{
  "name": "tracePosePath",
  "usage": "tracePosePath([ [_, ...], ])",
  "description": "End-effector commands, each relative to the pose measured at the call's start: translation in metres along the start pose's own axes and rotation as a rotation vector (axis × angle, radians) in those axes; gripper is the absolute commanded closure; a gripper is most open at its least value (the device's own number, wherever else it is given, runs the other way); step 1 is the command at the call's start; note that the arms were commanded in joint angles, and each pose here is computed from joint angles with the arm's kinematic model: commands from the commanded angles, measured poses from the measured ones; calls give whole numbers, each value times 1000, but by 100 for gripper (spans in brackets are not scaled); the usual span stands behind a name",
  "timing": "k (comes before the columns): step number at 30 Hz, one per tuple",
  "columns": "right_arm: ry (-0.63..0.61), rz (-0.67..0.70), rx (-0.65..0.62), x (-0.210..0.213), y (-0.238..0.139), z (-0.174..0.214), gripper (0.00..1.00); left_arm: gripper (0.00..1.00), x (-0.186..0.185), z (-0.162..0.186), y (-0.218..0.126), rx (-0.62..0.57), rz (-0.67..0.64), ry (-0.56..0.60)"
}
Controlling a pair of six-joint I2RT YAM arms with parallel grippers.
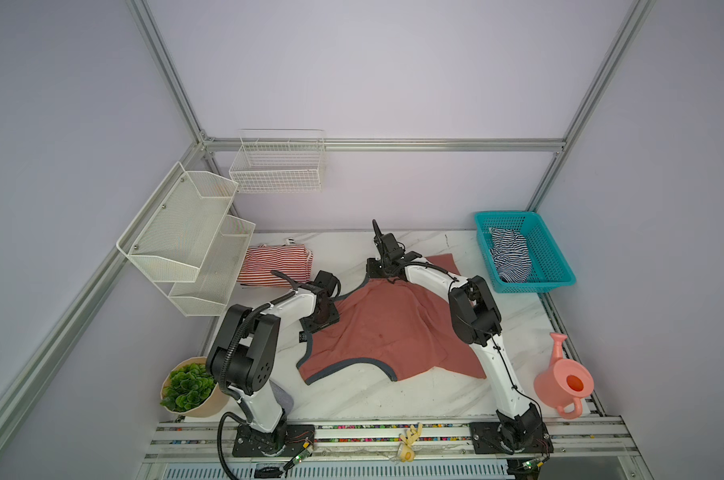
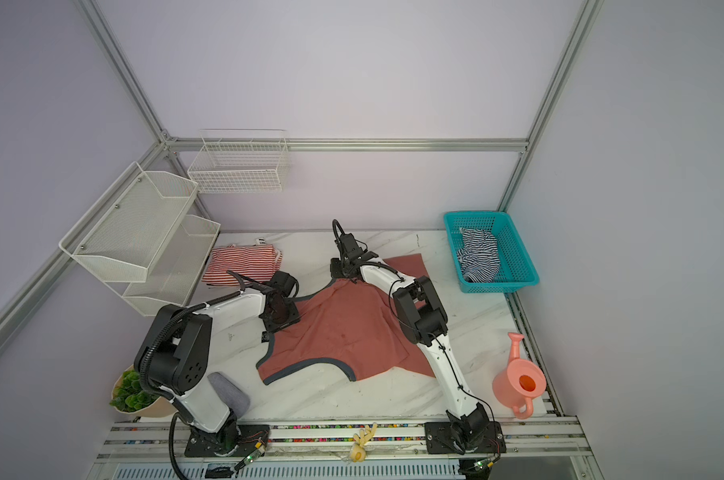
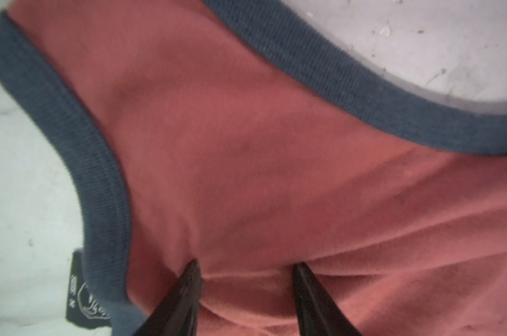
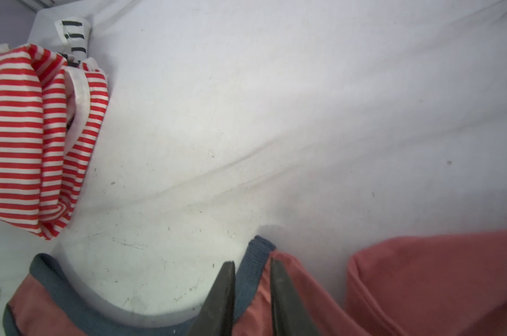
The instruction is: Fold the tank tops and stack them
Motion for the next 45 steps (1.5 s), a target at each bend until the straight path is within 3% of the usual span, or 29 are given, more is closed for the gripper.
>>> tracePosePath([
  [1,20,-21,30,-2,13,7,80,48,4,-3,0,11,-41,9],
  [7,21,-24,103,-6,23,21,89,48,5,-3,-2,10,-42,8],
  [22,21,-22,137,-13,46,37,89,48,9,-4,-3,5,-48,2],
  [35,30,-202,78,7,79,17,89,48,12,-8,-11,-10,-50,-7],
  [45,79,-414,-6,21,102,10,89,47,20,-15,-18,-39,-72,-16],
])
Point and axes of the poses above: each gripper's point midway between its finger pads, its own y axis out along the fingers, its own x axis along the line the jaws close on, z = x × y, the point moved 7 cm from there along -y, back along the fingers, and after that the axes turned 7 degrees about -y, right-handed, at the moved point
